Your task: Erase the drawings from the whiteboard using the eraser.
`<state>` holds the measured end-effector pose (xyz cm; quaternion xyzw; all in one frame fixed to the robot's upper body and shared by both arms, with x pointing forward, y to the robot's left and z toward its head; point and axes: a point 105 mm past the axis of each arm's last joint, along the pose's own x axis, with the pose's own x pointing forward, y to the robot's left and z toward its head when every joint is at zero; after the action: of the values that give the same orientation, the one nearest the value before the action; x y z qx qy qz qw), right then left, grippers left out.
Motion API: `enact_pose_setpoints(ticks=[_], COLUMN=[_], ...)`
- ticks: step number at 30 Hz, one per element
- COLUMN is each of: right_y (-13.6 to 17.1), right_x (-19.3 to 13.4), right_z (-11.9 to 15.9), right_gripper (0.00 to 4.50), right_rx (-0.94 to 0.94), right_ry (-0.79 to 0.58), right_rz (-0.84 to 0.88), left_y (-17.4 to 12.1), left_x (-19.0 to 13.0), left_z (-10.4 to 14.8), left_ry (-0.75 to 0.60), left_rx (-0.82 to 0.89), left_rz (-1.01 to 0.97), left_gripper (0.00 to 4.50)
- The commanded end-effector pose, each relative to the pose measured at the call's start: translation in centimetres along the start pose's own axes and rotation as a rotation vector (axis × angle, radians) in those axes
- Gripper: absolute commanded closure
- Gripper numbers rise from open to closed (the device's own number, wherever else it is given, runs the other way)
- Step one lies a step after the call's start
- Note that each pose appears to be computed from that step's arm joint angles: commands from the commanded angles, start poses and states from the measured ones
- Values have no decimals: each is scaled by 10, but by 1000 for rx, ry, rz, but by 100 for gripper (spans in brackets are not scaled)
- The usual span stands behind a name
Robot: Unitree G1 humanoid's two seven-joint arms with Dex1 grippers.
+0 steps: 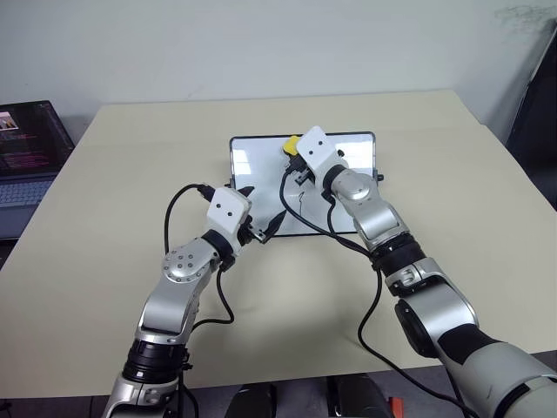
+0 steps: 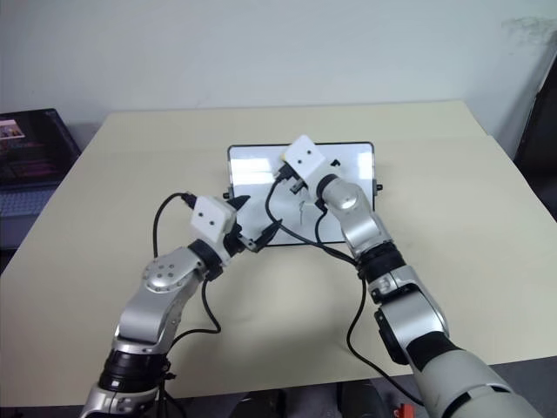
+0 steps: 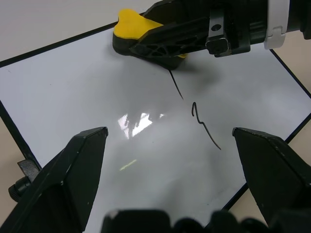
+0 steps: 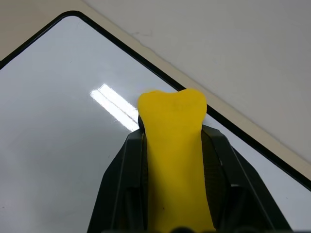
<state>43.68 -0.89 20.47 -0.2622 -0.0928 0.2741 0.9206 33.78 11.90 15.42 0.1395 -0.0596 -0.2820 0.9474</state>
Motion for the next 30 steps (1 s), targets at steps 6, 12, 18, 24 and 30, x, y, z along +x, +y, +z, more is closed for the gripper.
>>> enact_pose_setpoints(ticks=[6, 12, 18, 24, 30], right_y=[-32, -41, -38, -37, -43], right_x=[-4, -7, -7, -8, -15], right_z=[-8, -19, -18, -20, -31], right_gripper=[336, 336, 336, 336, 336], right_rx=[0, 11, 14, 14, 7], right_ry=[38, 71, 66, 69, 96], right_rz=[-104, -133, -130, -129, -139], left_y=[1, 2, 1, 1, 1], left_x=[2, 4, 4, 4, 4], left_z=[15, 16, 17, 17, 17], left_ry=[-59, -62, -65, -65, -63], left_rx=[25, 24, 25, 26, 25], left_rz=[3, -2, -7, -7, -9], left_gripper=[0, 0, 0, 0, 0])
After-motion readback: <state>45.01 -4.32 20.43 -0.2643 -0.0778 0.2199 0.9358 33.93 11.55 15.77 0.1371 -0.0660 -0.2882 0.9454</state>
